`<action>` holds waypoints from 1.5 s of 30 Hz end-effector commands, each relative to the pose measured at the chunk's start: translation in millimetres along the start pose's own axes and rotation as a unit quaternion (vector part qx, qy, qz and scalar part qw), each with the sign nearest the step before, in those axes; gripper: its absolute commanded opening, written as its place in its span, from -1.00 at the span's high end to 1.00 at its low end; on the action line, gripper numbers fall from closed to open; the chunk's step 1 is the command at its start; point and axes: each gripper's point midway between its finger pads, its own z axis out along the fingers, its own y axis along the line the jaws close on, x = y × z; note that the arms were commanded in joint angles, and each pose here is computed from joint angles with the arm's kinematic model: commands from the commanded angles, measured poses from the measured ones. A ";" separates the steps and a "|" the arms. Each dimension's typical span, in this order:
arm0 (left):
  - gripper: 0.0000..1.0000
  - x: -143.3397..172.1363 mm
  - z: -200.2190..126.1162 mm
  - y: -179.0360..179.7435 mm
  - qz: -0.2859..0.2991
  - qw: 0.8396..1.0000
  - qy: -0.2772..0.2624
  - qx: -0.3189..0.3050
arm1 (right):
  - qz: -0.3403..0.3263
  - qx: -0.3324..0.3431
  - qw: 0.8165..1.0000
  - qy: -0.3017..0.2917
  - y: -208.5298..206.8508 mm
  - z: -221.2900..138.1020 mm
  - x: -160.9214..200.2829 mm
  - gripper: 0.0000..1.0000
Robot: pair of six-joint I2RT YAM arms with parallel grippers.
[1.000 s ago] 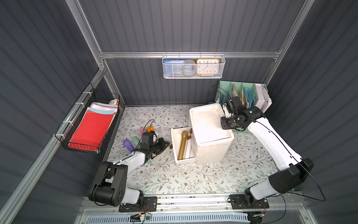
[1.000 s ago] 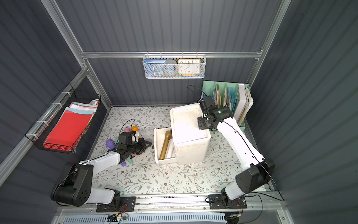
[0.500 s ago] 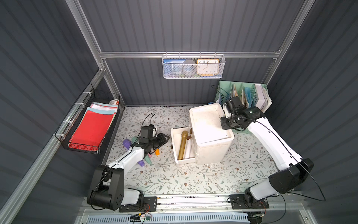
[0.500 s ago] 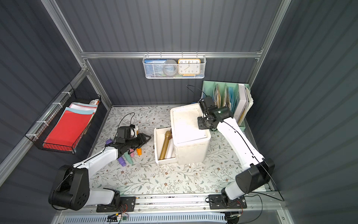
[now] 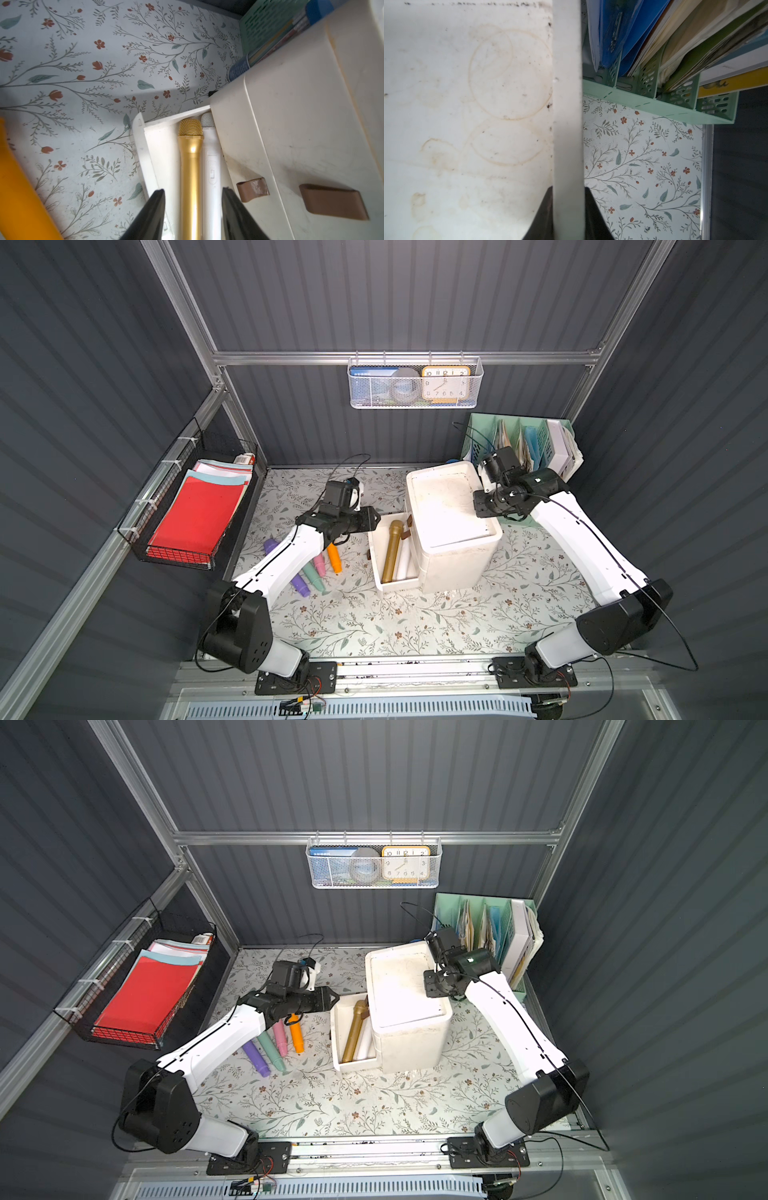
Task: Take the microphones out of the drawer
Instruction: Open the drawer in the storage box, then pick up the microphone from the drawer.
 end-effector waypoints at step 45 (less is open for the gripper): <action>0.07 95.5 115.6 11.8 0.095 0.967 0.157 -0.175 | -0.030 0.033 0.984 0.175 -2.0 64.4 75.1 1.00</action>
